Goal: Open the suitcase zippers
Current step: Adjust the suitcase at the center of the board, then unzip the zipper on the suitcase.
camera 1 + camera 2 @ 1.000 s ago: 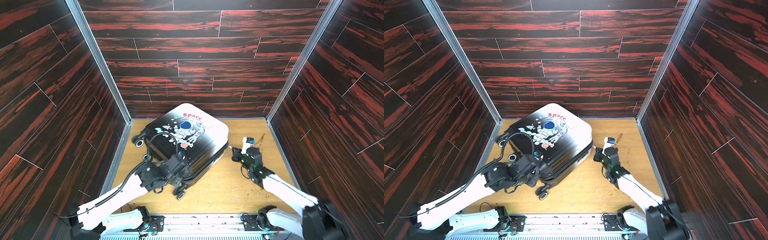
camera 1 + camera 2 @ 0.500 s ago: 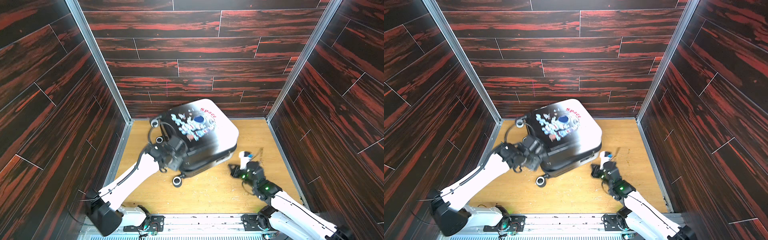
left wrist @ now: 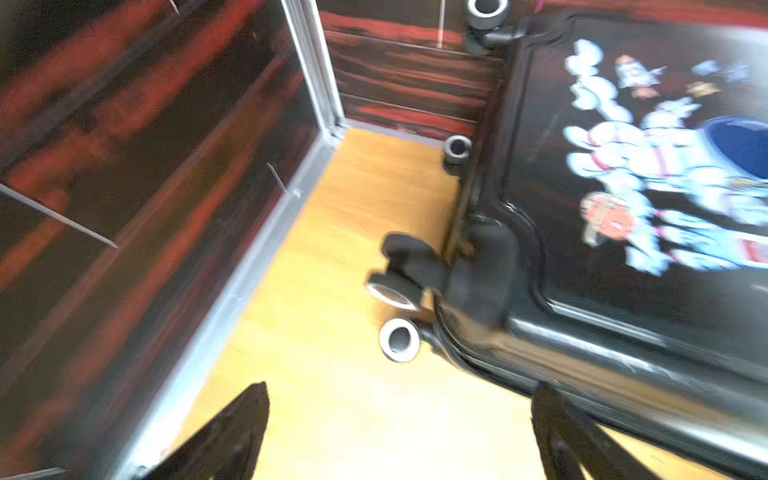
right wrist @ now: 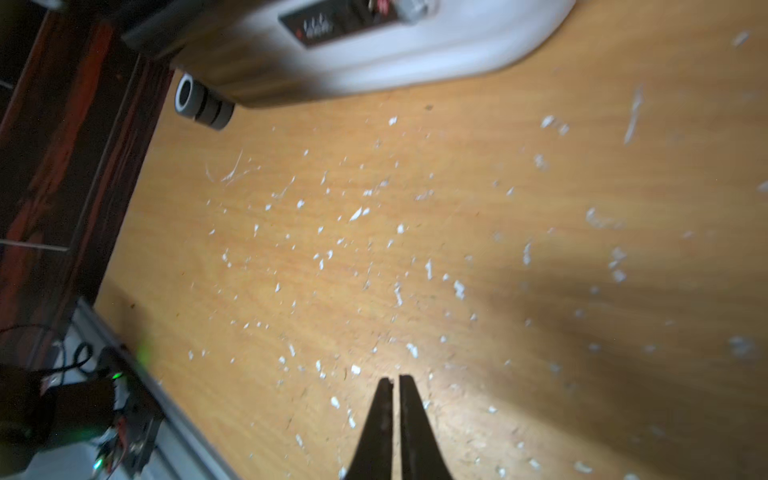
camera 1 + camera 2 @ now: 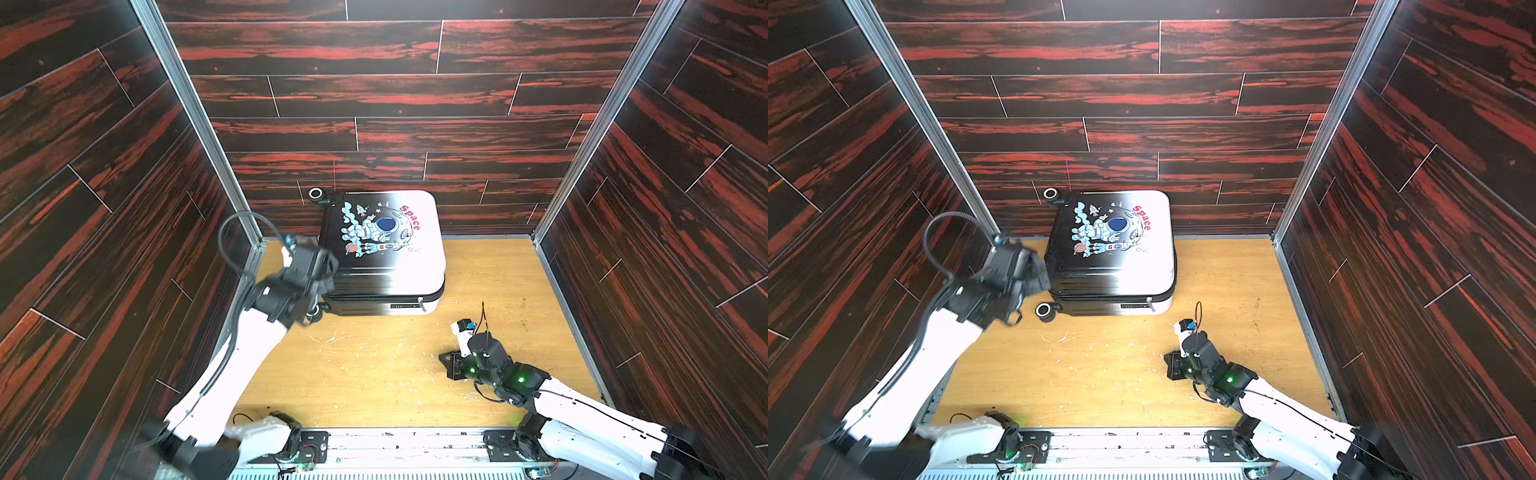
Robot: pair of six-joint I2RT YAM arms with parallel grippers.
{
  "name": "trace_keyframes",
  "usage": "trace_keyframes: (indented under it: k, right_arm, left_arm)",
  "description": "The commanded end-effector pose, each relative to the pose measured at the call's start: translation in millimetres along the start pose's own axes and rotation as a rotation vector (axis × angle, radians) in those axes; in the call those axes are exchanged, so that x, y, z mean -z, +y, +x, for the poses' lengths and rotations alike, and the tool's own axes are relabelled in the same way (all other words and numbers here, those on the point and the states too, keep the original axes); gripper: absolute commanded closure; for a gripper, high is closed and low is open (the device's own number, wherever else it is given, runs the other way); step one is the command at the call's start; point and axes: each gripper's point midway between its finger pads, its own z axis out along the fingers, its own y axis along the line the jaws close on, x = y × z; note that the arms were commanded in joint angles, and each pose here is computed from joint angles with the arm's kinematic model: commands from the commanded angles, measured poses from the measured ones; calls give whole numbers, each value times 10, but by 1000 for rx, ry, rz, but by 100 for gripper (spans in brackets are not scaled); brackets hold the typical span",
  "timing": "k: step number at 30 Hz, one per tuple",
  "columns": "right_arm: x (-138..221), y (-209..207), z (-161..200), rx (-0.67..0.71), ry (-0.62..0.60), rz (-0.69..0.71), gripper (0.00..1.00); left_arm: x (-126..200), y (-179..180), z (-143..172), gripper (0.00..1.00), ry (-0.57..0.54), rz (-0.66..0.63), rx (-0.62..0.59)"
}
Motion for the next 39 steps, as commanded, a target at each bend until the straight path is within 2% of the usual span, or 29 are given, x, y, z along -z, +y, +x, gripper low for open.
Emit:
trace_keyframes:
  k: [1,3,6,9,12,19,24,26,31,34,39]
  right_arm:
    - [21,-25,-351,16,-79,34,82]
    - [-7,-22,-484,-1,-90,38,80]
    - [-35,14,-621,-9,-112,46,79]
    - [-50,27,-688,-14,-126,51,79]
    - [-45,-5,-721,-26,-138,68,79]
    - [21,-94,-789,-35,-156,115,80]
    - [38,-95,-796,-30,-162,102,81]
    - [-1,-86,-757,-29,-141,93,82]
    - [-26,-117,-707,-30,-126,99,83]
    - [-41,-147,-689,-33,-126,108,83]
    - [-103,-170,-640,-46,-108,109,84]
  left_arm:
    - [-146,-234,618,0,186,128,226]
    - [-247,-360,819,0,231,186,397]
    - [-407,-414,1041,2,274,173,605]
    - [-577,-529,1064,9,263,189,732]
    - [-764,-633,1086,16,274,156,770]
    - [-1271,-836,1373,29,361,86,857]
    - [-1512,-799,1362,29,317,60,883]
    - [-1578,-857,1318,28,313,106,910]
    - [-1443,-963,1105,32,293,231,932]
    - [-1347,-914,1042,33,267,249,932]
    - [-1306,-943,1074,36,295,276,940]
